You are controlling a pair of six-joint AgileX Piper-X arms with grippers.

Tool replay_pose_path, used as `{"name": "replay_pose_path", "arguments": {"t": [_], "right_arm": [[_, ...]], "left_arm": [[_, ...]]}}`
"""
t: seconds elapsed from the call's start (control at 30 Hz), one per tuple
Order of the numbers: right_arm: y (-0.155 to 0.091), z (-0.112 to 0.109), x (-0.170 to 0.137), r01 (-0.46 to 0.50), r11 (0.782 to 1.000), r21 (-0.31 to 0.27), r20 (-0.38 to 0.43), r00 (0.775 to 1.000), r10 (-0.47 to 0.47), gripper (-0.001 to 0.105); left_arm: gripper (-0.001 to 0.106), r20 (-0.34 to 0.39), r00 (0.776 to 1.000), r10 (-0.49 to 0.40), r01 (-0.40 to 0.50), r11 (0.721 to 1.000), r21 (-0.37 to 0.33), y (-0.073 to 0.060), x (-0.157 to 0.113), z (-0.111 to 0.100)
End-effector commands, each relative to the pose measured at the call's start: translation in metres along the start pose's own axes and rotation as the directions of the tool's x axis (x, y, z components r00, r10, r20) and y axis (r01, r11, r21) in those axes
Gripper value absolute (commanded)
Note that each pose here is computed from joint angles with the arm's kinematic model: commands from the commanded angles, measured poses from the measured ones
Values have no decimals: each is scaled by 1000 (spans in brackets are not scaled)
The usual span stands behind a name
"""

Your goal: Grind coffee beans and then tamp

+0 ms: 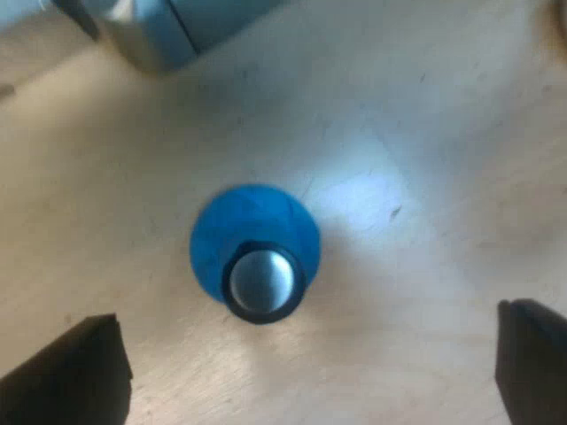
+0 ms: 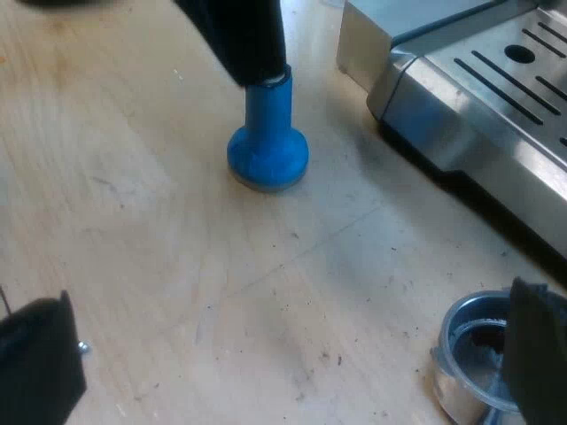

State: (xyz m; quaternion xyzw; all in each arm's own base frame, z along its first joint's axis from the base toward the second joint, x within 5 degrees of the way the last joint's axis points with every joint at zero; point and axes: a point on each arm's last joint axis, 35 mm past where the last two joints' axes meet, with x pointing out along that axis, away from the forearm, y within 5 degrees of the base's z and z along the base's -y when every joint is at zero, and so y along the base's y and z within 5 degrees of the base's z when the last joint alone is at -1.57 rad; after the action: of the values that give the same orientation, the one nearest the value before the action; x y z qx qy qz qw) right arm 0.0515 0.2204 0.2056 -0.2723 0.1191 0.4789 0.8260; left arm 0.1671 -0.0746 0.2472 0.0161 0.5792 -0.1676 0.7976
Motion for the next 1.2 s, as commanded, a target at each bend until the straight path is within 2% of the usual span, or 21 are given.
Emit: {"name": "replay_pose_path", "arguments": {"t": [0.03,0.27,0.5,0.6,0.9,0.93,1.0,1.03,1.1,1.17,1.2], "right_arm": [[-1,3,-1,0,1000,-4,16,1000,0,100],[-1,3,-1,0,1000,-4,16,1000,0,100],[-1,3,-1,0,1000,-4,16,1000,0,100],[-1,3,-1,0,1000,-4,16,1000,0,100],[-1,3,-1,0,1000,-4,16,1000,0,100],[-1,3,-1,0,1000,-4,16,1000,0,100],[-1,3,-1,0,1000,-4,16,1000,0,100],[-1,3,-1,0,1000,-4,16,1000,0,100],[-1,3,-1,2,1000,-4,16,1000,-2,100],[-1,3,-1,2,1000,-4,16,1000,-2,100],[-1,3,-1,2,1000,-4,16,1000,-2,100]], "left_arm": [[84,-68,996,65,-65,998,4,3,18,6],[84,-96,992,77,-77,997,11,5,45,18],[84,-125,989,82,-81,997,9,7,59,21],[80,-144,986,82,-82,997,8,7,63,21],[58,-168,982,86,-86,996,7,8,68,20],[51,-176,981,87,-87,996,7,8,68,20],[44,-180,980,87,-87,996,7,8,68,19],[32,-187,978,88,-88,996,6,8,67,18],[19,-196,977,89,-90,996,6,8,67,17],[18,-197,976,89,-90,996,6,8,67,17],[6,-204,975,90,-90,996,11,8,67,17]]}}
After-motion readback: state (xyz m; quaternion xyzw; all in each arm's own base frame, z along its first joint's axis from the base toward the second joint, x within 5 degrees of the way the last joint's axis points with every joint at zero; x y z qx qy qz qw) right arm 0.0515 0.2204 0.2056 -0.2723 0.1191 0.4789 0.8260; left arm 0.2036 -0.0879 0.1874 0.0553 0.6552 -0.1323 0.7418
